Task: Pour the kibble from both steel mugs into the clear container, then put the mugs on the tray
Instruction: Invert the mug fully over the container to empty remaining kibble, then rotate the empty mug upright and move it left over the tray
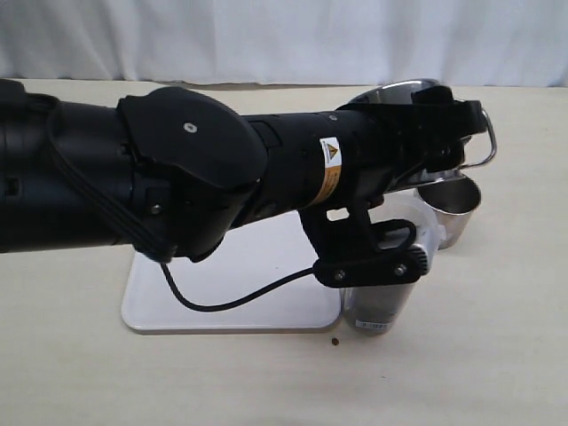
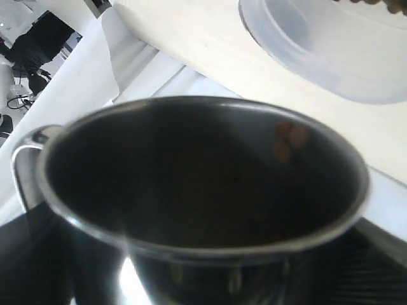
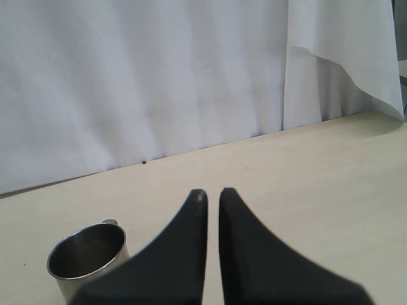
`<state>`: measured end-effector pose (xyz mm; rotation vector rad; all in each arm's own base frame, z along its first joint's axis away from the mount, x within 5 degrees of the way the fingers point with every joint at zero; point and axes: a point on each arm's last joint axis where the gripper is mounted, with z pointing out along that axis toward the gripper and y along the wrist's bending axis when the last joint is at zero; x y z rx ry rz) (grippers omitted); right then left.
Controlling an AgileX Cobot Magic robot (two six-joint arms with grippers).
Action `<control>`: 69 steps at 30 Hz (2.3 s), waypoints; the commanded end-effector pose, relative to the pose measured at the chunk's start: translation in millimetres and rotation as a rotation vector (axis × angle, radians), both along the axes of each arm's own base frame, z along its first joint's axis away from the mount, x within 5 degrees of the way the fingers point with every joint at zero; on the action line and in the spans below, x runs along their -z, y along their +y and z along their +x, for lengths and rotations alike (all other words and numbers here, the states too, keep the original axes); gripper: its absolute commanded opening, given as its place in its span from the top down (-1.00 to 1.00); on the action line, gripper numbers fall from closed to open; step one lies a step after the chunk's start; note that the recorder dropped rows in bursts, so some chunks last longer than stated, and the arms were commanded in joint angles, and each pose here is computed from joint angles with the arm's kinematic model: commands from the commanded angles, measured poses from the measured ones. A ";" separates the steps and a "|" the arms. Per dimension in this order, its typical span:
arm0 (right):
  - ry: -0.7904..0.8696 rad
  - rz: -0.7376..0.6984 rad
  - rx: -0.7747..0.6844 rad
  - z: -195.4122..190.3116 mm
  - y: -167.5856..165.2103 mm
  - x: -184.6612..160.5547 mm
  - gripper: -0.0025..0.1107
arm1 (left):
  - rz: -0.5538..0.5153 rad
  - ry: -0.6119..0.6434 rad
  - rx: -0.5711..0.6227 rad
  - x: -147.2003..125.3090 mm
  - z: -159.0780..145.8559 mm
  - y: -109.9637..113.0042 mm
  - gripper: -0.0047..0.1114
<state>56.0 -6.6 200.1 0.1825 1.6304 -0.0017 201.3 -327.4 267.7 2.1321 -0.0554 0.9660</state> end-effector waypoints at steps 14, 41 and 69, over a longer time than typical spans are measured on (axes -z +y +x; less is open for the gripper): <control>0.004 0.002 -0.002 -0.2 0.1 1.5 0.87 | 0.125 -0.157 0.095 -4.9 -2.5 -1.8 0.92; 0.004 0.002 -0.002 -0.2 0.1 1.5 0.87 | -0.383 0.348 -0.251 -11.3 1.8 3.8 0.92; 0.004 0.002 -0.002 -0.2 0.1 1.5 0.87 | -1.140 1.177 -0.551 -34.5 33.6 113.6 0.92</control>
